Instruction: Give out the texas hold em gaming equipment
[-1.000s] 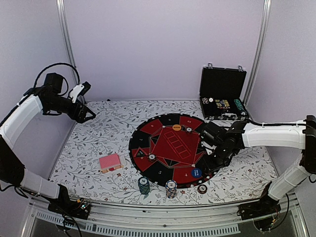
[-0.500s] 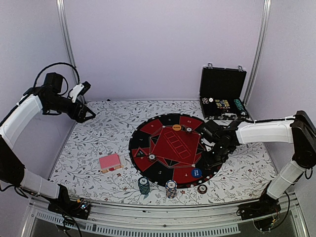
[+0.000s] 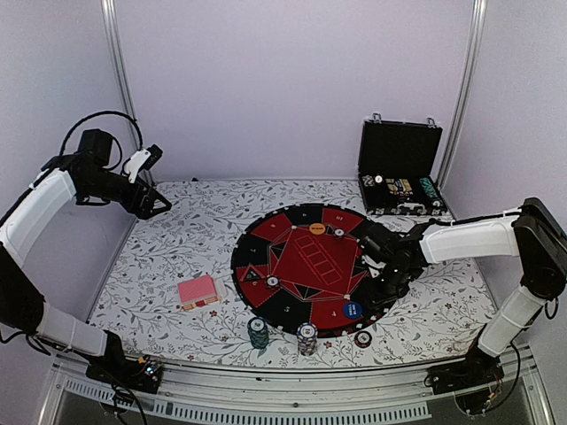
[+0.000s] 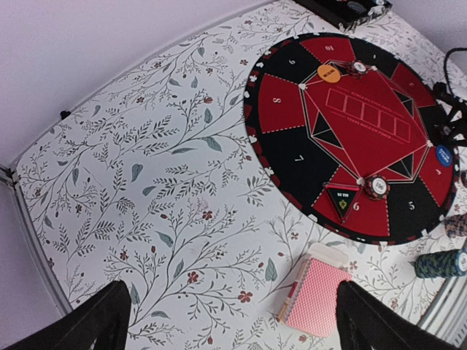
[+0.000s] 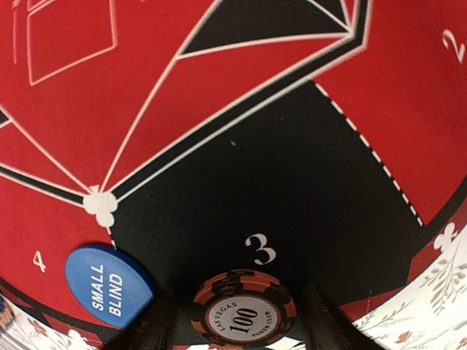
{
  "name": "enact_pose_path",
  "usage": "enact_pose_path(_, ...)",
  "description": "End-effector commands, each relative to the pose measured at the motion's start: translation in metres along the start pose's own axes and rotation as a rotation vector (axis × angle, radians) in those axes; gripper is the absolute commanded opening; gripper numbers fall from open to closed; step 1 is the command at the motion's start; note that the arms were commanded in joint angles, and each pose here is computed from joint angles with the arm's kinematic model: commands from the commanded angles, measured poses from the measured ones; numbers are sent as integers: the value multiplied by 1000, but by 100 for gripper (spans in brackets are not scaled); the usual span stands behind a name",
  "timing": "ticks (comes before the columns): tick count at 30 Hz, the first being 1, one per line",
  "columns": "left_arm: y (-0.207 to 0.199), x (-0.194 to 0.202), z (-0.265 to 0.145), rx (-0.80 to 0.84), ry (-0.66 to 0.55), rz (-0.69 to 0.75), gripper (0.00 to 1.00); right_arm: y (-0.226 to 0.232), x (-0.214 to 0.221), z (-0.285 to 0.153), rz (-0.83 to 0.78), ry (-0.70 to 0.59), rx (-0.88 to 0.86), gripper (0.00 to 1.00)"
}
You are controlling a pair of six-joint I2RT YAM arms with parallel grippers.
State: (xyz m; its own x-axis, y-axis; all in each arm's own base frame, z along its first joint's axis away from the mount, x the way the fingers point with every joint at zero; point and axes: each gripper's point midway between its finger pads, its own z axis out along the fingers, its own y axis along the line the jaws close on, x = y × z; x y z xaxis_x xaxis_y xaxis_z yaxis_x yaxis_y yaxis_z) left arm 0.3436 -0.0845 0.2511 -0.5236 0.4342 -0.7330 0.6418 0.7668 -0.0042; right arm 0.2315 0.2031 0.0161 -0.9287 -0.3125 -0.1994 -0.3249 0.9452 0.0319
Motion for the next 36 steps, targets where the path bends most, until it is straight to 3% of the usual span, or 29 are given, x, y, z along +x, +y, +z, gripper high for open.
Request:
enact_pose_path(1, -3, -5, -3, 8, -1, 17, 100, -6, -5, -10, 21, -28, 20, 70)
enact_pose_path(3, -3, -4, -2, 8, 2, 16, 100, -7, -11, -23, 23, -51, 28, 74)
enact_pose_path(10, -4, -4, -2, 10, 3, 14, 100, -3, -50, -91, 36, -197, 17, 75)
enact_pose_path(18, -3, 1, 2, 13, 17, 9, 100, 67, -55, -144, -127, -264, -121, 73)
enact_pose_path(27, -2, 1, 4, 12, 19, 2, 100, 161, -4, -142, -375, -155, -279, 82)
enact_pose_path(36, -3, -2, 0, 11, 15, 4, 100, 202, 25, -119, -500, -77, -324, 84)
